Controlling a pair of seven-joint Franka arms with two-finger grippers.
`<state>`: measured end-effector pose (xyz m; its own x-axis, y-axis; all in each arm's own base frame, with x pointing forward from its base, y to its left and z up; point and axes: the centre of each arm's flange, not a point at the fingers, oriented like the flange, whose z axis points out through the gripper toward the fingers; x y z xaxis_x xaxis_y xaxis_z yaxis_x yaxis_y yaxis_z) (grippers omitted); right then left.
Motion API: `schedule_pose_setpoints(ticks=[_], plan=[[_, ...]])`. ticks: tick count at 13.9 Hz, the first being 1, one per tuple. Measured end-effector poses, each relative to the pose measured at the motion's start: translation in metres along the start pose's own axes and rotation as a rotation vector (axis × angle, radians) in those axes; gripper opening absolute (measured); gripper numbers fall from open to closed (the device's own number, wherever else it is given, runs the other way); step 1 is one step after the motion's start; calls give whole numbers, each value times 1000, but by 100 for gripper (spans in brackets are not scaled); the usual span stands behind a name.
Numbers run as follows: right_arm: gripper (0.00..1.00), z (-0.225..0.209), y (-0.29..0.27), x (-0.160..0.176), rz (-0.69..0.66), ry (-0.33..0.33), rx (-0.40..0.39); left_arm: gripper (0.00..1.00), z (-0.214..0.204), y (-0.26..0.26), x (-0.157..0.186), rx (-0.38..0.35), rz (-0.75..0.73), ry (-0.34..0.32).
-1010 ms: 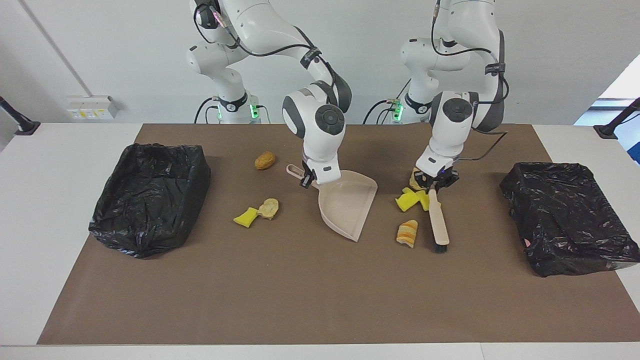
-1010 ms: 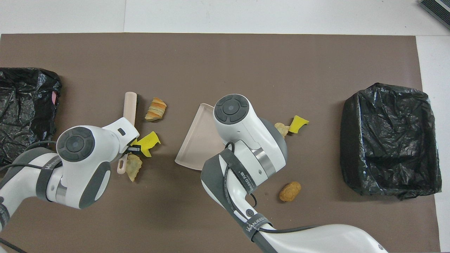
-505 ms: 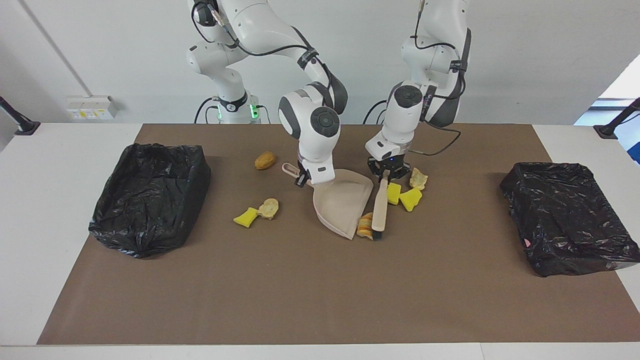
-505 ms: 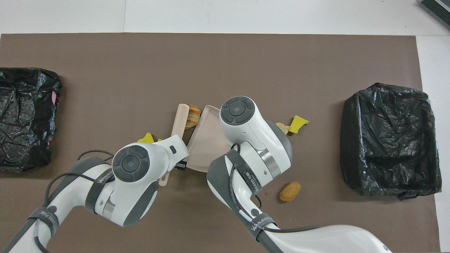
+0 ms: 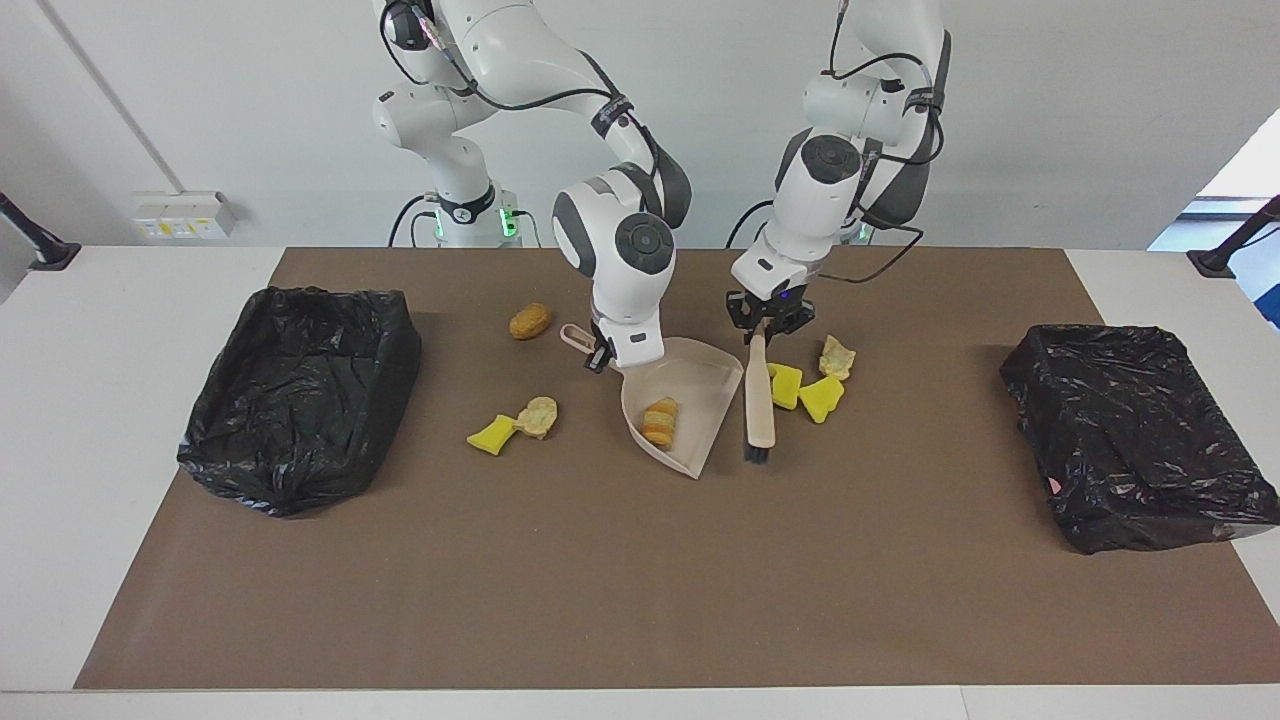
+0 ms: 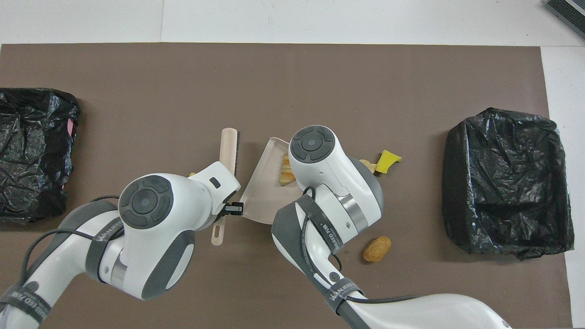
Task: Sweep and dump trash in bin
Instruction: 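Sweep the sponge pieces and crumbs into the dustpan with the left gripper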
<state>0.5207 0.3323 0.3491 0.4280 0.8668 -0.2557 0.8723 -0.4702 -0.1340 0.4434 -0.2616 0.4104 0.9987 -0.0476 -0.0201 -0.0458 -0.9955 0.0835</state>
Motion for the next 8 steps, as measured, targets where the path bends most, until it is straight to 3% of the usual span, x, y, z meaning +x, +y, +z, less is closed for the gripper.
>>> schedule_pose_setpoints(ticks=[3, 8], plan=[[32, -1, -2, 2, -35, 10, -7, 27, -8, -17, -10, 52, -282, -65], [32, -2, -13, 11, -125, 28, -24, 27, 1, -40, -38, 255, -730, -123]])
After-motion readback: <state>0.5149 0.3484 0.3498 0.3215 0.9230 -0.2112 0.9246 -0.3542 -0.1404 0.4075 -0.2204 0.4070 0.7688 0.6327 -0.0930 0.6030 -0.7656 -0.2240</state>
